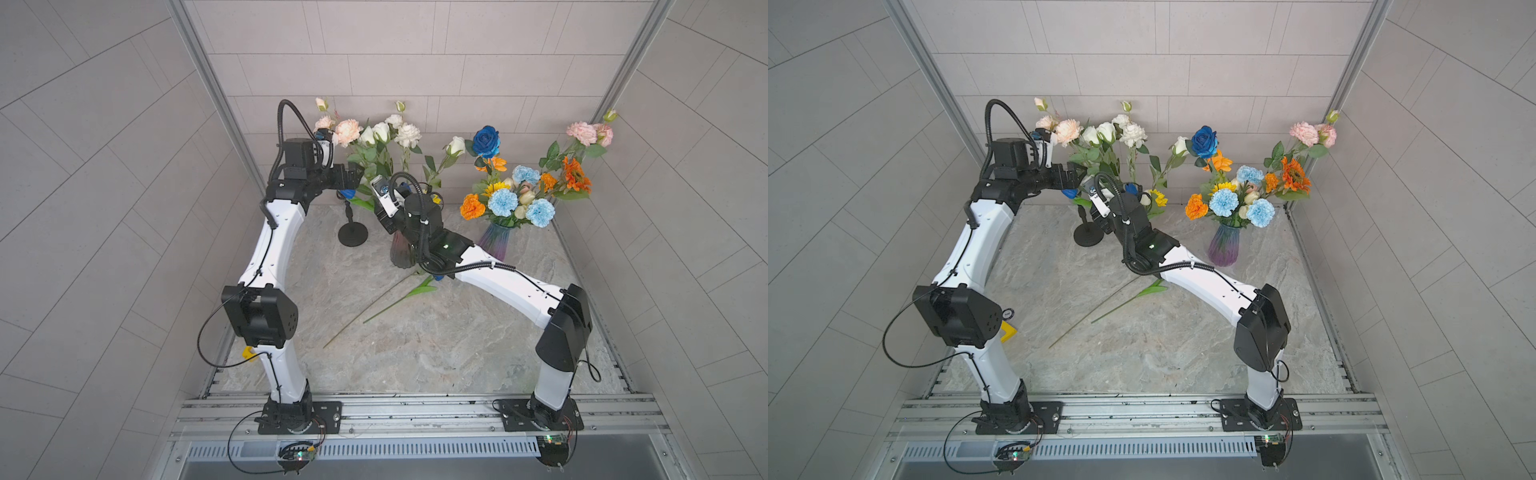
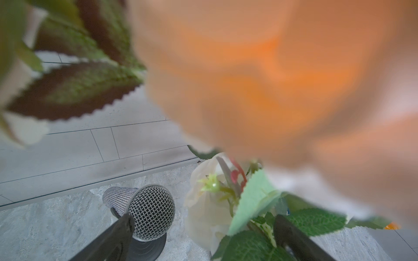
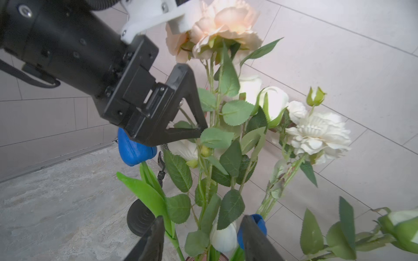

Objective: Pick out blue flowers from the vase
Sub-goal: Pick up the flower from the vase.

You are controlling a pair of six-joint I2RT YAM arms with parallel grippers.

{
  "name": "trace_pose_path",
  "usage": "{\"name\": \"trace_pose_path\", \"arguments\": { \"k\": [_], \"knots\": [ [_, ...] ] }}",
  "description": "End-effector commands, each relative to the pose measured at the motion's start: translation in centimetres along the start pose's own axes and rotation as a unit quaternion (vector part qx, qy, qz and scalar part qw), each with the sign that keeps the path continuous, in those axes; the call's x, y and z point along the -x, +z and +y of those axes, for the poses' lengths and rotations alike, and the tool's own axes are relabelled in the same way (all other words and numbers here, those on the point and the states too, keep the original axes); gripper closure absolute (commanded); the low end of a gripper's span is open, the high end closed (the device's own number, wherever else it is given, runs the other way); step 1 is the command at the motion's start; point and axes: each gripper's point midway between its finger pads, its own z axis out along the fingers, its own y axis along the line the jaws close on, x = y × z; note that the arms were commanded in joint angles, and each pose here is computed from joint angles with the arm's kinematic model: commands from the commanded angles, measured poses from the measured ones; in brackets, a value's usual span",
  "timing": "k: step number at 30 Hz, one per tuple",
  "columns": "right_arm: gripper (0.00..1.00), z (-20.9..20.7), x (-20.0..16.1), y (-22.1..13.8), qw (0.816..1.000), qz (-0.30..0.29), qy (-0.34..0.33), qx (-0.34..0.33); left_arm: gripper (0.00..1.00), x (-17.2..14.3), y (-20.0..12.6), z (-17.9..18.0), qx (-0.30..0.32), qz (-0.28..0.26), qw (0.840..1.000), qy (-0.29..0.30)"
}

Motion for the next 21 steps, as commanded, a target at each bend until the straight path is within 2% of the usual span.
{"name": "trace_pose_path", "arguments": {
  "k": [1, 8, 21],
  "knots": [
    [0.44, 2.2, 0.0, 1.1, 0.999, -0.004, 0.0, 0.041, 0.0, 1.1, -1.3, -0.7, -0.008, -0.013, 1.0, 0.004],
    [0.44, 4.4, 0.3, 2.9, 0.996, -0.002, -0.026, 0.081, 0.0, 1.2, -1.1, -0.7, -0.011, -0.011, 1.0, 0.002],
    [0.45, 6.7, -0.8, 6.5, 0.994, 0.014, -0.07, 0.084, 0.0, 1.0, -0.8, -0.6, -0.013, -0.007, 1.0, -0.004]
  ]
}}
